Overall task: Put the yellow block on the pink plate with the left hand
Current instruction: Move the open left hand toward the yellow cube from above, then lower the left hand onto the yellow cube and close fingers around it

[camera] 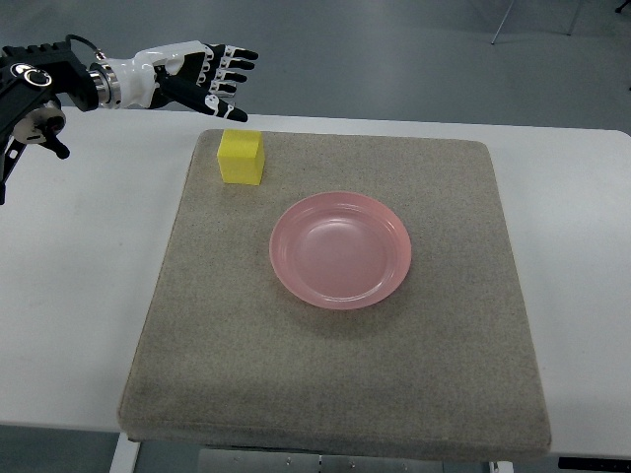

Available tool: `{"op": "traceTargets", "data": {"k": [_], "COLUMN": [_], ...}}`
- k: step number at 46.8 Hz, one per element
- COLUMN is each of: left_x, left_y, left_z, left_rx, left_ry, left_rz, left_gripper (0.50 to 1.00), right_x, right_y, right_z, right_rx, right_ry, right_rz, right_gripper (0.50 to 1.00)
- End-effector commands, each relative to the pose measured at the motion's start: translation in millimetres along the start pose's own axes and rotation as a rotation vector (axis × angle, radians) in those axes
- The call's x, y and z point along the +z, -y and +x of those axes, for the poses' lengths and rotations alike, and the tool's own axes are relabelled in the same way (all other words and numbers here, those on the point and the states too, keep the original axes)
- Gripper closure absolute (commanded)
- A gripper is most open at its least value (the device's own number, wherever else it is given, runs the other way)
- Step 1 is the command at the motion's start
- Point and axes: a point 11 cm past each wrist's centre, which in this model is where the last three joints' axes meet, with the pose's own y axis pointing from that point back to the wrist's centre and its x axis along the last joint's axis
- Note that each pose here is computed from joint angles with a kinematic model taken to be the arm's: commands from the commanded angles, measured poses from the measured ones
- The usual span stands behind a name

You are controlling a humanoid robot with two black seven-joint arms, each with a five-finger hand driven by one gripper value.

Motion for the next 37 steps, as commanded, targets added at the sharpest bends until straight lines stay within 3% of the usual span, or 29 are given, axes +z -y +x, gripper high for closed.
{"op": "traceTargets", "data": {"k": [1,7,23,31,37], "left_x": [6.7,16.0,16.5,0.9,-4.3], "left_y": [3.2,2.2,9.6,23.1,36.5], "left_z": [-5.3,-4.9,-3.2,-20.7,-31.5], "left_rx": [-0.024,-0.035,-0.049,-0.088,-0.051], "left_ry": [0.084,0.17,0.717,0.846,0.915], "left_rz": [0.018,0.033,0.282,0.344,0.332], "left_gripper": [0.506,0.506,0.506,0.506,0.506], "right_x": [0.0,0.0,0.0,0.0,0.0], "right_y": [0.0,0.0,0.0,0.0,0.0], "right_z": [0.0,0.0,0.0,0.0,0.0], "right_rx": [0.0,0.0,0.0,0.0,0.0], "right_ry": [0.0,0.0,0.0,0.0,0.0], "right_rz": [0.0,0.0,0.0,0.0,0.0], "right_gripper": [0.576,0.576,0.576,0.576,0.576]}}
